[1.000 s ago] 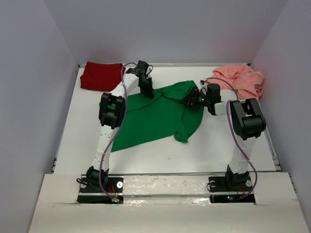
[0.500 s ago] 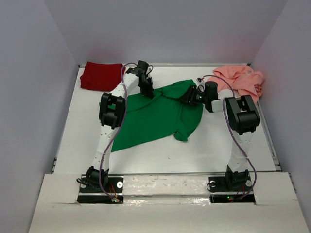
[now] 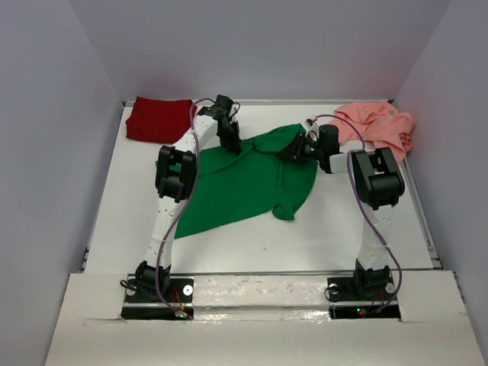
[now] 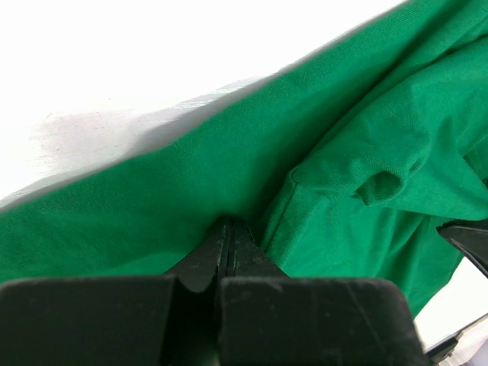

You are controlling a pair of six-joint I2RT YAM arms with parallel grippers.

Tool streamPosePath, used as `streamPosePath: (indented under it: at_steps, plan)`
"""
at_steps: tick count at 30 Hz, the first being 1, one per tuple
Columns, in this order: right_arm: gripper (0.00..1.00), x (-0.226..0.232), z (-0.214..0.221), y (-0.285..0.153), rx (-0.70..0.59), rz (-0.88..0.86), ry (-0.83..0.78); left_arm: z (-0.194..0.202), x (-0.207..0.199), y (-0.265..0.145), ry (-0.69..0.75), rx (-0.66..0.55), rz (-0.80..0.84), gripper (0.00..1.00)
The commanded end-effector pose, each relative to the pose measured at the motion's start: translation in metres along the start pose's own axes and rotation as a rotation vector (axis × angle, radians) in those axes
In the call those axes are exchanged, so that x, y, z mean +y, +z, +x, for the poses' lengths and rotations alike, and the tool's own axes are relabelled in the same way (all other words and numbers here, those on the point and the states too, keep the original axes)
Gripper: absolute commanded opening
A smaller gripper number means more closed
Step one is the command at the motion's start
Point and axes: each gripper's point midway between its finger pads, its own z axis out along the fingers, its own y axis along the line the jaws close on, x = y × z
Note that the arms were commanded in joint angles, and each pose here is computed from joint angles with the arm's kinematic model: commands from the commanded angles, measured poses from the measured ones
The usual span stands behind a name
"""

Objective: Fold and stack the t-shirts
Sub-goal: Fold the tshirt

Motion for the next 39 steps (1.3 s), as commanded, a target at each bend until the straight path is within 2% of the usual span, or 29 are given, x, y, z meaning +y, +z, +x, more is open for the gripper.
streamPosePath:
  at_steps: [1,3,4,6,10,14,21,26,30,32,33,39]
  plan:
    - [0.32,0.018,-0.019,0.009,-0.018,-0.045,-0.067,0.026,0.039,0.02,-0.015,0.095,-0.118,0.0]
    - [0.28,0.019,-0.021,0.01,-0.012,-0.043,-0.075,0.025,0.039,0.02,-0.016,0.094,-0.117,0.0]
    - [0.21,0.016,-0.02,0.01,-0.002,-0.028,-0.065,0.026,0.039,0.021,-0.015,0.097,-0.118,0.0]
    - [0.15,0.018,-0.026,0.011,0.0,-0.027,-0.082,0.026,0.038,0.02,-0.015,0.097,-0.115,0.0]
    - [0.12,0.013,-0.024,0.011,0.035,0.011,-0.071,0.026,0.039,0.021,-0.014,0.098,-0.116,0.0]
    - [0.02,0.007,-0.021,0.009,0.048,0.052,-0.07,0.025,0.038,0.02,-0.013,0.096,-0.113,0.0]
    - [0.0,0.006,-0.013,0.009,0.086,0.07,0.022,0.026,0.038,0.021,-0.013,0.097,-0.11,0.0]
    - [0.0,0.025,-0.025,0.005,0.114,0.069,0.104,0.027,0.04,0.022,-0.011,0.1,-0.115,0.0]
    - [0.0,0.039,-0.029,-0.006,0.189,0.06,0.244,0.025,0.038,0.022,-0.014,0.094,-0.11,0.0]
    - [0.0,0.042,-0.043,-0.013,0.193,0.045,0.313,0.025,0.037,0.02,-0.012,0.092,-0.107,0.0]
    - [0.0,0.044,-0.048,-0.021,0.225,0.019,0.402,0.024,0.038,0.02,-0.013,0.092,-0.108,0.0]
    - [0.0,0.051,-0.075,-0.038,0.28,-0.067,0.585,0.025,0.039,0.019,-0.007,0.092,-0.114,0.0]
